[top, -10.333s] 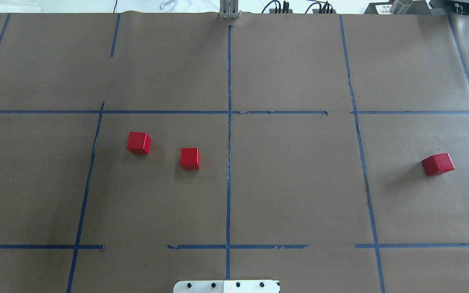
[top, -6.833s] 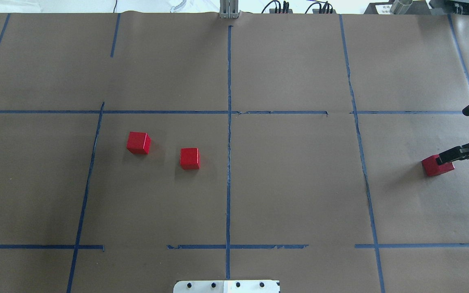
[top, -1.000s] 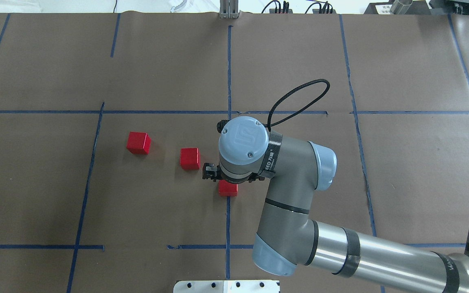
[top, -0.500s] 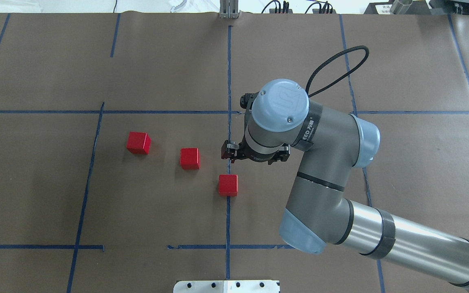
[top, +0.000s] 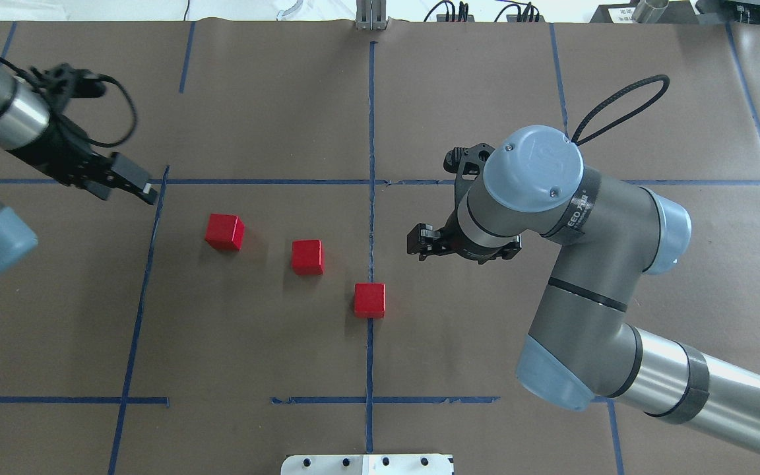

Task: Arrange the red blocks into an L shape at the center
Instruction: 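Set the cube at center, open the right gripper while the left arm reaches in, then grasp the nearer red cube with the left gripper while the right arm withdraws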

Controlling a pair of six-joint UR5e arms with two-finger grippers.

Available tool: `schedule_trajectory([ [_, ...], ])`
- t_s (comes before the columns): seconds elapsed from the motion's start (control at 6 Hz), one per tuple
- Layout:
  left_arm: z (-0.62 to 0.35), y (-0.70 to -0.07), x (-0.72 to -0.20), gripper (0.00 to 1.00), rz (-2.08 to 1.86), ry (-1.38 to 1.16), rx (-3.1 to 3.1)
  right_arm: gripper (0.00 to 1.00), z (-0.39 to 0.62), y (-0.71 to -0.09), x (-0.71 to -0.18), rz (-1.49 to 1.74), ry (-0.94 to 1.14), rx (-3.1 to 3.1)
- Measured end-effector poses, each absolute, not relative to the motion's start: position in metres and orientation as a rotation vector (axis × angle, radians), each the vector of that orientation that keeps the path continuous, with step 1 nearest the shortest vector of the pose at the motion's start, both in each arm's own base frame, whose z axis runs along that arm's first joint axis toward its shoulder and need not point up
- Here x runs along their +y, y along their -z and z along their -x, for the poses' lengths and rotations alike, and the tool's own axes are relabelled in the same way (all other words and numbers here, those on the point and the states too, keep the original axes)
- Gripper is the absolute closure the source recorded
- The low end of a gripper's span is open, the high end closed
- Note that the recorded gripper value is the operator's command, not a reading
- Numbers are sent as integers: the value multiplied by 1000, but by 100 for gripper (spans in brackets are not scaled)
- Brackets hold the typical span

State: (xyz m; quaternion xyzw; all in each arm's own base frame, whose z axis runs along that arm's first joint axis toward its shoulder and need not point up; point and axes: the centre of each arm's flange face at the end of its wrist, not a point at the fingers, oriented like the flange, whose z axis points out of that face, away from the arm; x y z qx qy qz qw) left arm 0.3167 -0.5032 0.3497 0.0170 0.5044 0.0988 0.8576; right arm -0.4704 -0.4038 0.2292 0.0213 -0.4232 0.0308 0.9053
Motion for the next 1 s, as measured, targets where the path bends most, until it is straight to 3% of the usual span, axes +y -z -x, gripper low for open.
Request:
schedule_trajectory([
  [0.5, -494, -256, -425, 0, -11, -41, 959, 0, 441, -251, -402, -51, -87, -868],
  [1.0, -554, -245, -417, 0, -71, 34, 881, 0, 415, -269, -397, -47, -101, -857],
])
